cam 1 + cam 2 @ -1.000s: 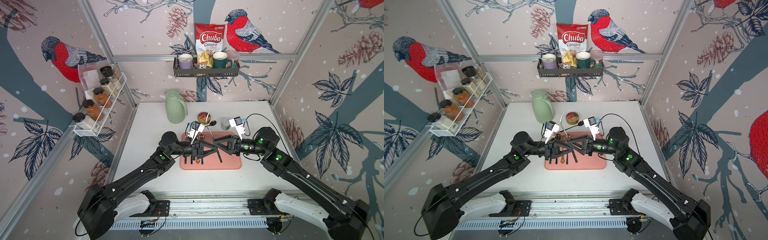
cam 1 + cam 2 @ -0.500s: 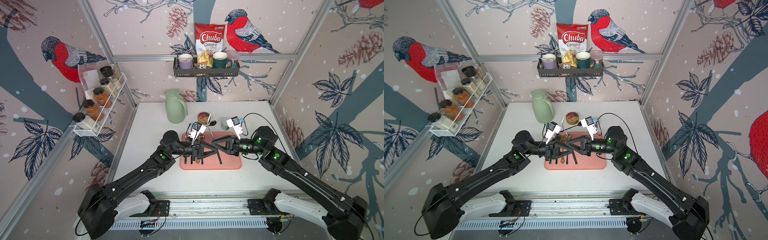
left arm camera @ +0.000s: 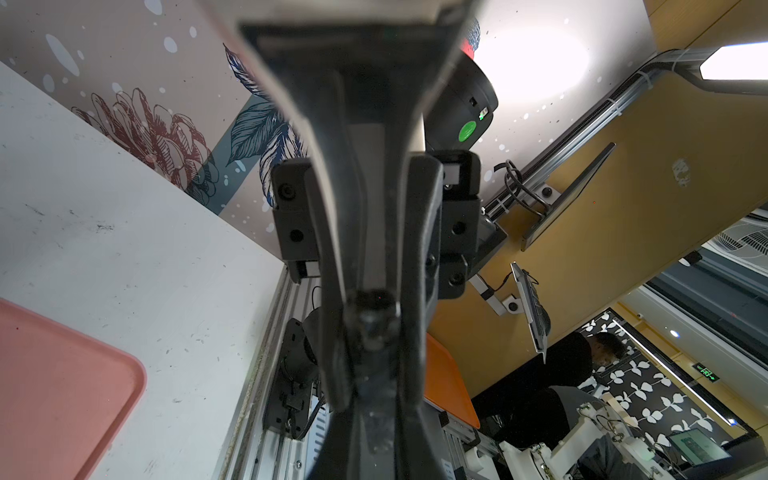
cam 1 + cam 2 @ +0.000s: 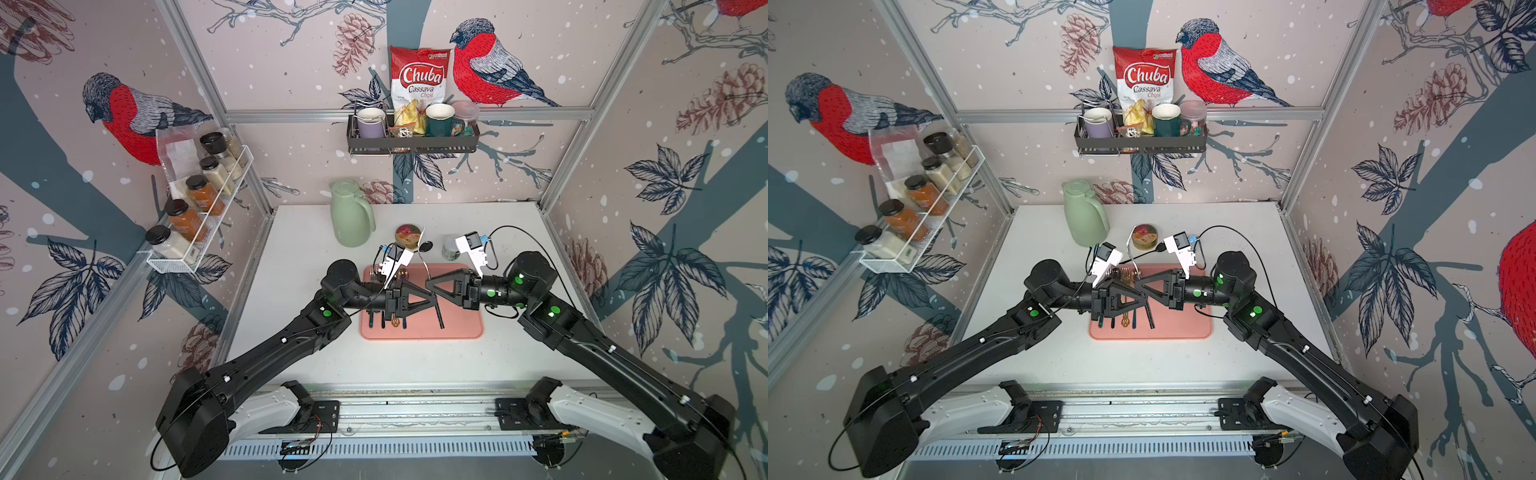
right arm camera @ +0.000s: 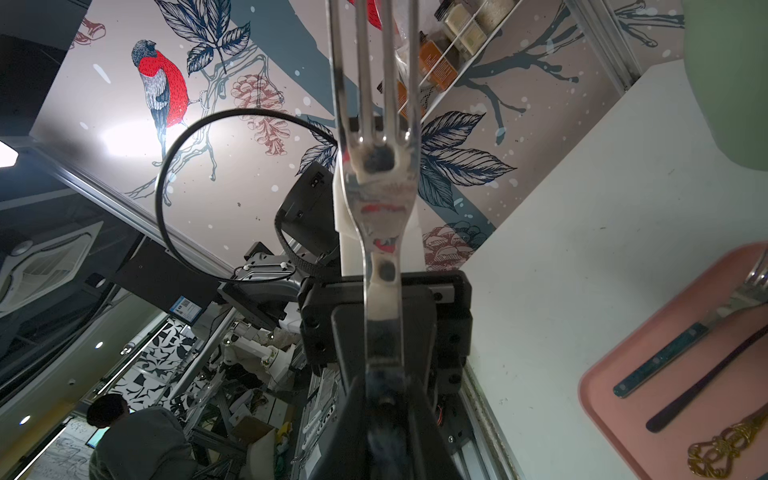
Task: Set the spoon and fork side by side
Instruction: Place the fork on the tray.
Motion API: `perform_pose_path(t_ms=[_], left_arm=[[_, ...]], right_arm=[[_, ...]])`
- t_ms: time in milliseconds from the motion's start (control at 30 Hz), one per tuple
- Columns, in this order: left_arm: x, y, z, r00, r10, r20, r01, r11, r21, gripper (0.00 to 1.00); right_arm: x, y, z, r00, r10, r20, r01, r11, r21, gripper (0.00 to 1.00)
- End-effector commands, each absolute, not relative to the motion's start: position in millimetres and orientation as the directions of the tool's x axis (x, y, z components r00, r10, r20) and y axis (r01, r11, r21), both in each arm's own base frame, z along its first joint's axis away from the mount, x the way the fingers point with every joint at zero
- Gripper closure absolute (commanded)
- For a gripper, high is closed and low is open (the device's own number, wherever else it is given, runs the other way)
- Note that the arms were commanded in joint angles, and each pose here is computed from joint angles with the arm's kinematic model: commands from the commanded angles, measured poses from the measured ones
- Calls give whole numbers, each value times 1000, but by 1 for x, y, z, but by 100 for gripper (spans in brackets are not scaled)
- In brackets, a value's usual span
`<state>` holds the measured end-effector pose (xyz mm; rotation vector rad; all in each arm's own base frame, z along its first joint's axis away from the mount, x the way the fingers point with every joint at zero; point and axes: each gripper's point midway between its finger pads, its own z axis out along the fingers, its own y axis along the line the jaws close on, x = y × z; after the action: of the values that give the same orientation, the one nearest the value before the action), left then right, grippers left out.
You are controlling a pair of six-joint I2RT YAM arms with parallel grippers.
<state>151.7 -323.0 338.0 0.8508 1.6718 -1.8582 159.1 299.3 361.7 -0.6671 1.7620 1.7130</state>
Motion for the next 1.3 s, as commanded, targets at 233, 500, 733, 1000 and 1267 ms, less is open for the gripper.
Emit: perform_pose_path(t_ms=[233, 500, 733, 1000, 1267], left_arm=[[172, -307, 320, -644, -1, -765, 764, 64, -642, 26], [221, -247, 309, -626, -159, -763, 665, 402, -629, 23], [220, -225, 296, -609, -141, -781, 618, 533, -578, 22], [215, -224, 296, -607, -129, -784, 628, 526, -573, 24], [213, -218, 292, -601, -119, -790, 620, 554, -555, 24]], right_arm=[[169, 279, 363, -676, 91, -732, -709, 194, 678, 99], [215, 251, 317, -705, 143, -695, -530, 544, 650, 99], [269, 208, 233, -790, 206, -578, -54, 915, 399, 99], [289, 235, 173, -852, 138, -505, 69, 986, 153, 99], [299, 286, 122, -905, 24, -425, -19, 995, 96, 99]])
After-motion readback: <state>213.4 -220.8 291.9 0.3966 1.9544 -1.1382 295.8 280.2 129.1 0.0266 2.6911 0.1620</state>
